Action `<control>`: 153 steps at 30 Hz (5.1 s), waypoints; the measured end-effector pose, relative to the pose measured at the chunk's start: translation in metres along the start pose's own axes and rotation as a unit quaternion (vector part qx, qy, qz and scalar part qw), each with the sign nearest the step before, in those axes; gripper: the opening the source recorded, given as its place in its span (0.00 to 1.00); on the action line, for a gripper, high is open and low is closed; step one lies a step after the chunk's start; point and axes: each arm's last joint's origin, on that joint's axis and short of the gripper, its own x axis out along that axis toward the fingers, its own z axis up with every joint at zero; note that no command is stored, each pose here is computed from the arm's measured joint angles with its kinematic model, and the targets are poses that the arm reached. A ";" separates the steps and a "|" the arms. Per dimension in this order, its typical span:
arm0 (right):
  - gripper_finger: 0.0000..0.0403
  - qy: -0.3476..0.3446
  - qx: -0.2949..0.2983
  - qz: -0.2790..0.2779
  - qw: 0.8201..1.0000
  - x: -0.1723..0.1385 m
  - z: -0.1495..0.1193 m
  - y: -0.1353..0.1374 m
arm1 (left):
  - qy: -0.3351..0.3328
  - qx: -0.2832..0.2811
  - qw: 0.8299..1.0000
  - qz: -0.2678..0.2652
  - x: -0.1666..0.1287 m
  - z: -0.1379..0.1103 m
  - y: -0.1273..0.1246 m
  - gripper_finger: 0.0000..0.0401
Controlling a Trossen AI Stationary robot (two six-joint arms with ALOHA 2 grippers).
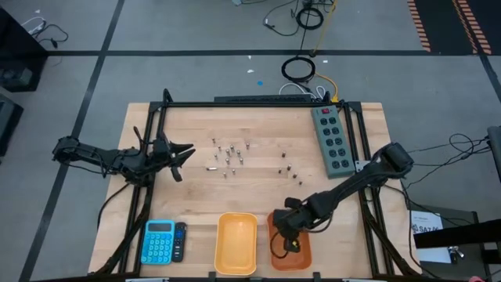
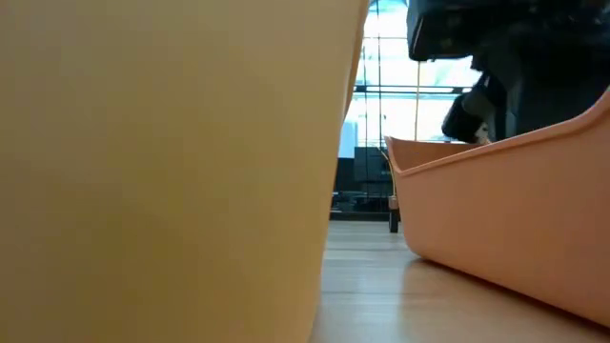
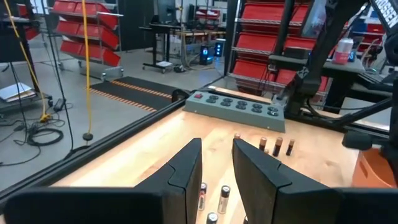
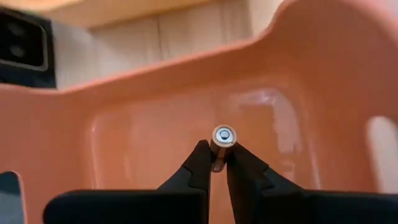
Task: Sort batteries
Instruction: Put the black battery into the orange bin
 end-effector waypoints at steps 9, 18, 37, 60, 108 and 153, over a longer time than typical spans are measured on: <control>0.05 0.082 0.022 -0.032 0.996 0.016 0.007 -0.009 | -0.005 -0.004 1.000 -0.003 0.000 0.001 0.000 0.25; 0.05 0.080 0.026 -0.030 0.996 0.015 0.010 -0.011 | -0.005 -0.003 1.000 -0.003 0.000 0.001 0.000 0.25; 0.20 0.070 0.043 -0.041 0.996 0.015 0.011 -0.012 | -0.003 0.010 1.000 -0.017 0.000 0.001 -0.001 0.25; 0.20 -0.004 -0.023 -0.038 0.999 -0.026 0.039 0.010 | -0.001 0.004 0.999 -0.036 0.000 0.001 -0.002 0.25; 0.20 -0.194 -0.048 -0.295 0.934 -0.150 -0.011 0.009 | 0.031 -0.066 0.994 -0.082 -0.002 0.020 -0.014 0.25; 0.31 -0.098 0.084 -0.246 0.961 -0.169 -0.067 -0.068 | 0.076 -0.038 0.988 -0.126 0.021 0.055 -0.044 0.25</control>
